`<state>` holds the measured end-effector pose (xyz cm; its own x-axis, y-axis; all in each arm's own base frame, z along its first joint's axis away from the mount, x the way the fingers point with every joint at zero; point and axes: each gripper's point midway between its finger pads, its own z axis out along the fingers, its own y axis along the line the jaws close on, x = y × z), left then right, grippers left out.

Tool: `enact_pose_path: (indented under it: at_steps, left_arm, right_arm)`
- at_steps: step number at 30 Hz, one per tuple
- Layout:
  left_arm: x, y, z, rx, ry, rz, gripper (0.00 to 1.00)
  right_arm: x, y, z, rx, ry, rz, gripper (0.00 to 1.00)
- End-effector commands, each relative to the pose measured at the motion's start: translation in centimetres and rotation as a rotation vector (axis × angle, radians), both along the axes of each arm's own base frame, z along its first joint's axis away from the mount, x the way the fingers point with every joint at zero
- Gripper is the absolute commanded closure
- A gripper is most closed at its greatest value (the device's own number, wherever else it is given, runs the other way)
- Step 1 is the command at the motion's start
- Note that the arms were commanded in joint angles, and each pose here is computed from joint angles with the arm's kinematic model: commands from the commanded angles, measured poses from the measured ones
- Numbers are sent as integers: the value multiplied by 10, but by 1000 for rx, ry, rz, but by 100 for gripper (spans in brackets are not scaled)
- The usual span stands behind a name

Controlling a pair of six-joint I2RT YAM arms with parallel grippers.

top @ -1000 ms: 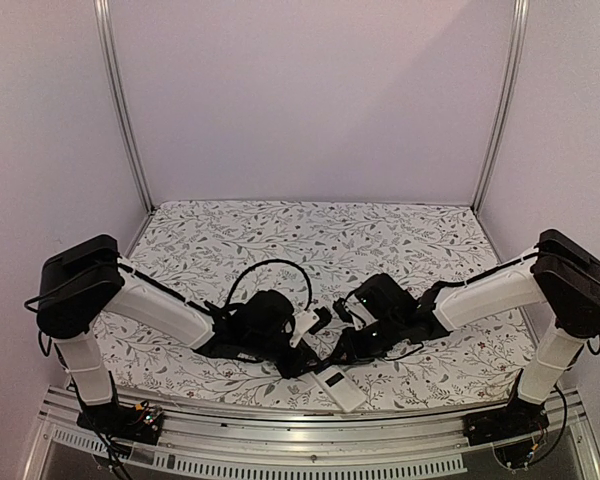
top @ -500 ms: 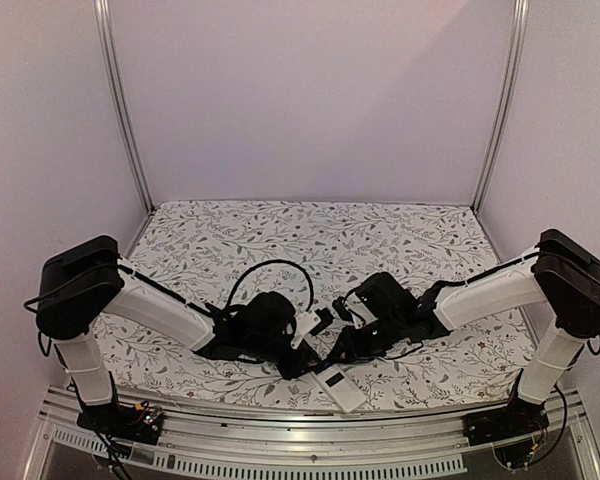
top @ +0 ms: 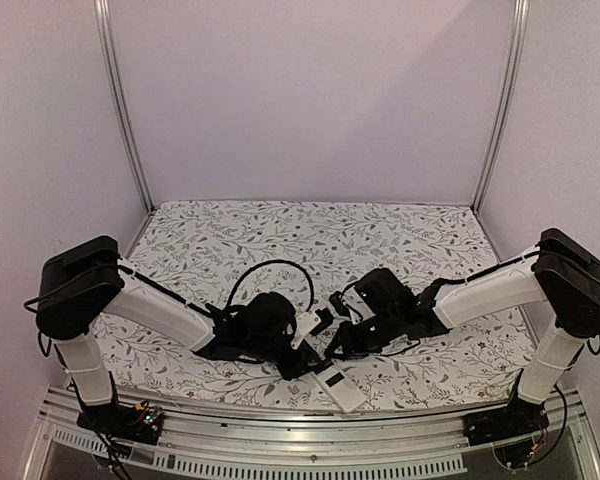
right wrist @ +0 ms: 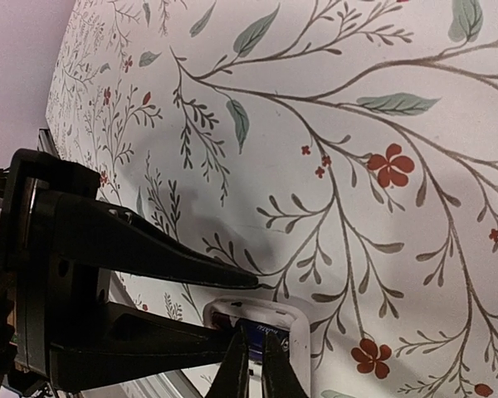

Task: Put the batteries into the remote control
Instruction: Press the battery into the battery compartment.

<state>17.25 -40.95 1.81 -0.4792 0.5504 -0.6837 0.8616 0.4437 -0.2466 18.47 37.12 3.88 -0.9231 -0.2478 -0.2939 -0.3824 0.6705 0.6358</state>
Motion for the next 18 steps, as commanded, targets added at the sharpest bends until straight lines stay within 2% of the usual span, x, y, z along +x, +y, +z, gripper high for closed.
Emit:
enact_pose_path:
  at_steps: [1,18]
  left_arm:
    - [-21,18,-32,110,43,-39,71]
    - [-22,17,-30,100,43,-41,71]
  right_arm:
    - [-4,0,-6,15,27,-2,94]
    - [-3,-8,-17,-15,24,-29,89]
